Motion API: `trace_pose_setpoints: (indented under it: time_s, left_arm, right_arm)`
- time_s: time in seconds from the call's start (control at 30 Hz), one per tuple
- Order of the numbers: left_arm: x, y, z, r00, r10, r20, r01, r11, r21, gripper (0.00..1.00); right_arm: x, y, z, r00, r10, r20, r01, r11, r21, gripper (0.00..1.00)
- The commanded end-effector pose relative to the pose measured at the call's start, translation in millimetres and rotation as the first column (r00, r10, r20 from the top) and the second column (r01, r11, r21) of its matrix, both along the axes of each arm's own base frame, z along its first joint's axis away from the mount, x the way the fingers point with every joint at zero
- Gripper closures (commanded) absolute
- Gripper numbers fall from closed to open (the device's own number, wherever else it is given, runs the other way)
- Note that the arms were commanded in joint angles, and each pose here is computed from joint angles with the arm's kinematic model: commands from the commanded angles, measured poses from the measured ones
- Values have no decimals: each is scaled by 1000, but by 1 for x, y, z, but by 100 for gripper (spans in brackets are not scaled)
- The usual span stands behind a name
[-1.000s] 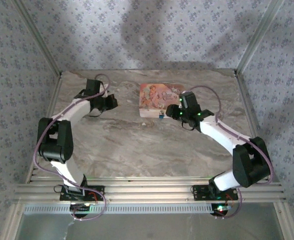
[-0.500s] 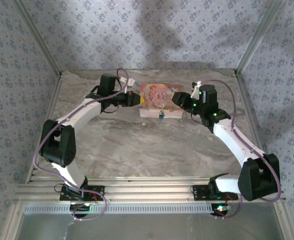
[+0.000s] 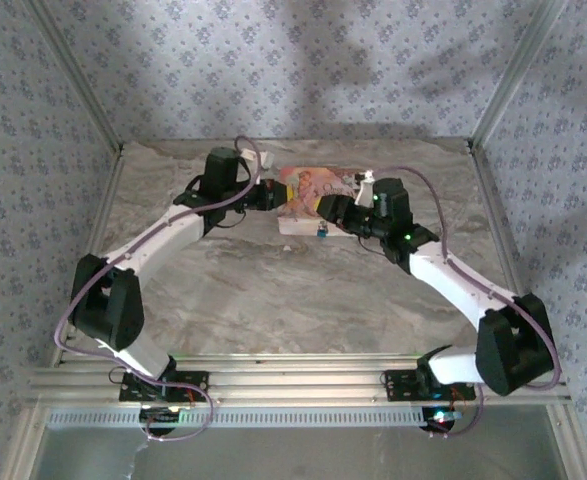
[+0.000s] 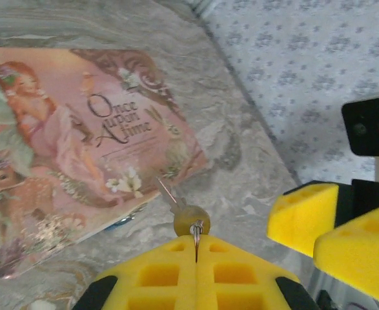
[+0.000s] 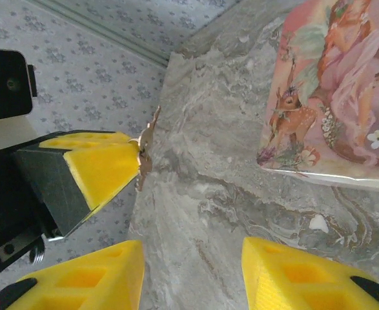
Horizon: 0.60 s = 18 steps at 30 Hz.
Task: Unlock the padlock with the key
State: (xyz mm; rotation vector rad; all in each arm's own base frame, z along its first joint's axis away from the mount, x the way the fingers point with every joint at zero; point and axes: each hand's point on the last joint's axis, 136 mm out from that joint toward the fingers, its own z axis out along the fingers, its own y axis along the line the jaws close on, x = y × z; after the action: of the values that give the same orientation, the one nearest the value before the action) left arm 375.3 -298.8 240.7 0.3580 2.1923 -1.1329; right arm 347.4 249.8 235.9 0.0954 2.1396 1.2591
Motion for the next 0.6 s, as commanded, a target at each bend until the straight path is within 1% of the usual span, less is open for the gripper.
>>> trace_pose_setpoints:
  time_s: [0.0,0.17,0.27,0.4,0.57]
  left_arm:
    - [6,13,4,993,120,-21,-118,991,61,100]
    - [2,12,5,989,136,-51,-133,990,52,100]
    - [0,10,9,989,134,-62,-132,990,38,100]
    - [-2,11,13,989,135,-63,-134,991,30,100]
    - [-5,10,17,990,129,-64,-128,992,17,100]
  right_arm:
    - [12,13,16,998,11,63,-10,1000,-13,56]
    - [22,31,16,997,39,70,-37,999,-32,57]
    - [26,39,15,996,58,69,-56,998,-33,60]
    - [28,44,14,995,70,71,-67,997,-41,62]
    - [30,47,6,996,73,58,-69,996,-63,62]
